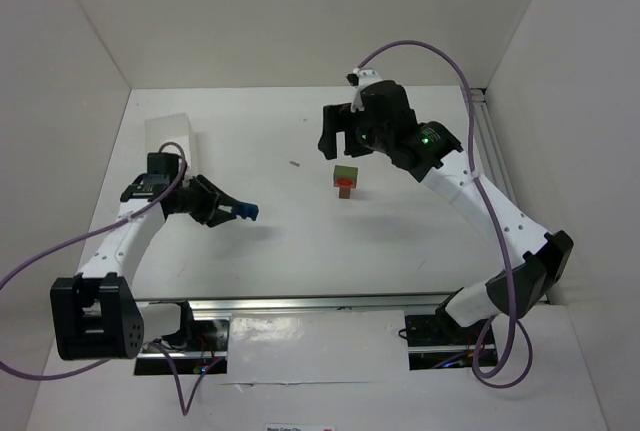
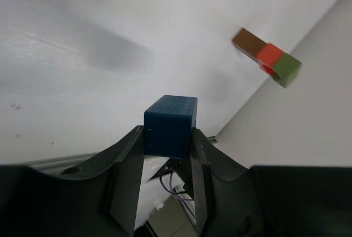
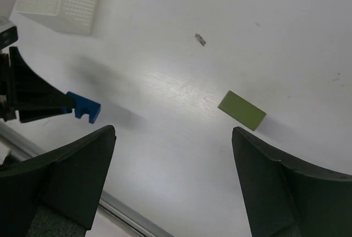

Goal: Build the wood block tower

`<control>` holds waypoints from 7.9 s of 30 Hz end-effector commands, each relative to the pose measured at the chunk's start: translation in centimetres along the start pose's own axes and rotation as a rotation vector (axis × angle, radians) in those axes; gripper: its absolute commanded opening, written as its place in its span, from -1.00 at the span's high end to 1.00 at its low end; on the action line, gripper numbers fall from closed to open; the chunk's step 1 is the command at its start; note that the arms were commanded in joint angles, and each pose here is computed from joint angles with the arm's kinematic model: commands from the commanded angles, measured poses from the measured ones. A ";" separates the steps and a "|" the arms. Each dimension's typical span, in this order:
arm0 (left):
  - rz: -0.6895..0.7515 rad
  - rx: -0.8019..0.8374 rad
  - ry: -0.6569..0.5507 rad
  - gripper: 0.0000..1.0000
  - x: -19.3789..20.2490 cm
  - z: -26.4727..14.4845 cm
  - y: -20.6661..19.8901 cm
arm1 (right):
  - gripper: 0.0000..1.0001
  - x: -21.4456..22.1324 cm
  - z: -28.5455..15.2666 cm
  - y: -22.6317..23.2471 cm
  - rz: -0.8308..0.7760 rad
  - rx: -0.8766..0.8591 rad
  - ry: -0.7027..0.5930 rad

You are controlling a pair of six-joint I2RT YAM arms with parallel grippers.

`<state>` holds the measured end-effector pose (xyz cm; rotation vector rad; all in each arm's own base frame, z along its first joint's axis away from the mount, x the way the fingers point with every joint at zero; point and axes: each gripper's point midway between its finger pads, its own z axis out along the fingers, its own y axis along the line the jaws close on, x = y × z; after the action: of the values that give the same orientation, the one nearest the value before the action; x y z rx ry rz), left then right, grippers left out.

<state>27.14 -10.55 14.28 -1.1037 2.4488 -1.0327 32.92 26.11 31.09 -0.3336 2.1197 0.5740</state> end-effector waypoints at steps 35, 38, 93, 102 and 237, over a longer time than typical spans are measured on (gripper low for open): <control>-0.064 -0.306 0.349 -0.85 2.7 9.0 2.0 | -0.94 4.8 0.4 -2.7 -0.011 0.265 0.078; 0.002 -0.264 0.321 -1.00 2.7 8.1 0.6 | -0.94 4.4 0.0 -1.7 0.034 0.267 0.045; 0.459 -0.109 -0.436 -1.00 -4.6 -12.3 -5.5 | -0.92 24.8 16.6 10.1 0.355 0.595 0.184; 0.468 -0.112 -0.434 -1.00 -4.7 -12.1 -5.3 | -0.76 24.9 17.5 10.1 0.335 0.580 0.192; 0.417 -0.126 -0.451 -0.98 -5.6 -10.9 -4.3 | -0.41 8.0 9.3 -9.4 0.199 0.539 0.286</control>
<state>27.68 -2.97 24.07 -0.7089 2.2858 -0.4329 37.92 22.15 17.33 0.1130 2.5227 0.0214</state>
